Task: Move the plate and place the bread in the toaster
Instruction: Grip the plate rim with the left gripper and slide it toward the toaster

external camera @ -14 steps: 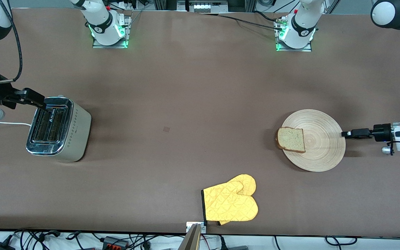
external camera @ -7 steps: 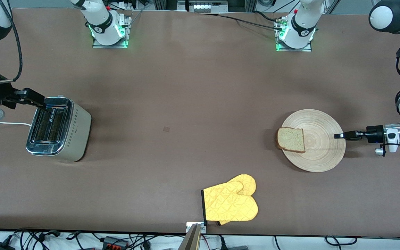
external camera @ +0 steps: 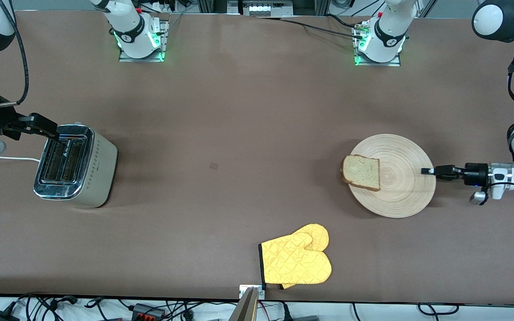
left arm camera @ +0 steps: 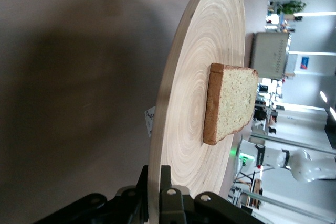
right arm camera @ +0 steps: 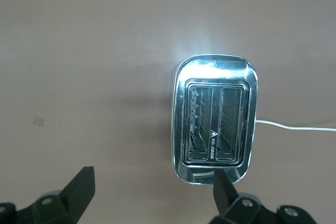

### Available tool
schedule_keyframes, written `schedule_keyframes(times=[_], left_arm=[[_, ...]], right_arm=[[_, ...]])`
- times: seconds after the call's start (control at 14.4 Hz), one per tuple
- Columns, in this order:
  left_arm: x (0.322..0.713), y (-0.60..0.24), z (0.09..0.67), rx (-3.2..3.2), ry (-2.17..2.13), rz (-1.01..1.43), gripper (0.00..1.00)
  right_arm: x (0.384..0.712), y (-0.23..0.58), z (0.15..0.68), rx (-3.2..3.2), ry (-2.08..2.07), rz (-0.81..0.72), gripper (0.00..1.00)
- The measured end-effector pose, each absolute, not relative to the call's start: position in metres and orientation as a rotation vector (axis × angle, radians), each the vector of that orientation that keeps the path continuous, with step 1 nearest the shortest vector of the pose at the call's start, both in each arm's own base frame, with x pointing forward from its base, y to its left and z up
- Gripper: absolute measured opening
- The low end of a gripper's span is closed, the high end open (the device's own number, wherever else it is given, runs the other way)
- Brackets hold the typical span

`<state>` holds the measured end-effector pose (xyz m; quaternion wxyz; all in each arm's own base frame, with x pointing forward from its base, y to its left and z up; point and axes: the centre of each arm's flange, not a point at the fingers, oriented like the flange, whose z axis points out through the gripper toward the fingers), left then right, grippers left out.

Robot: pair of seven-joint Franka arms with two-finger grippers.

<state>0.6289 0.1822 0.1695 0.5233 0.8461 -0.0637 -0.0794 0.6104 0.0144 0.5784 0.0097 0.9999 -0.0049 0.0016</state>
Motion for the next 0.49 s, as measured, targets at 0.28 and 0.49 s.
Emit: schedule_keyframes(times=[0.28, 0.49], left_arm=[[0.661, 0.049, 0.183, 1.953, -0.344, -0.221, 0.09], [0.666, -0.071, 0.163, 1.911, -0.317, -0.201, 0.09]], right_arm=[[0.610, 0.014, 0.578, 3.122, -0.023, 0.005, 1.00], [0.610, 0.014, 0.578, 3.122, -0.028, 0.005, 1.00]])
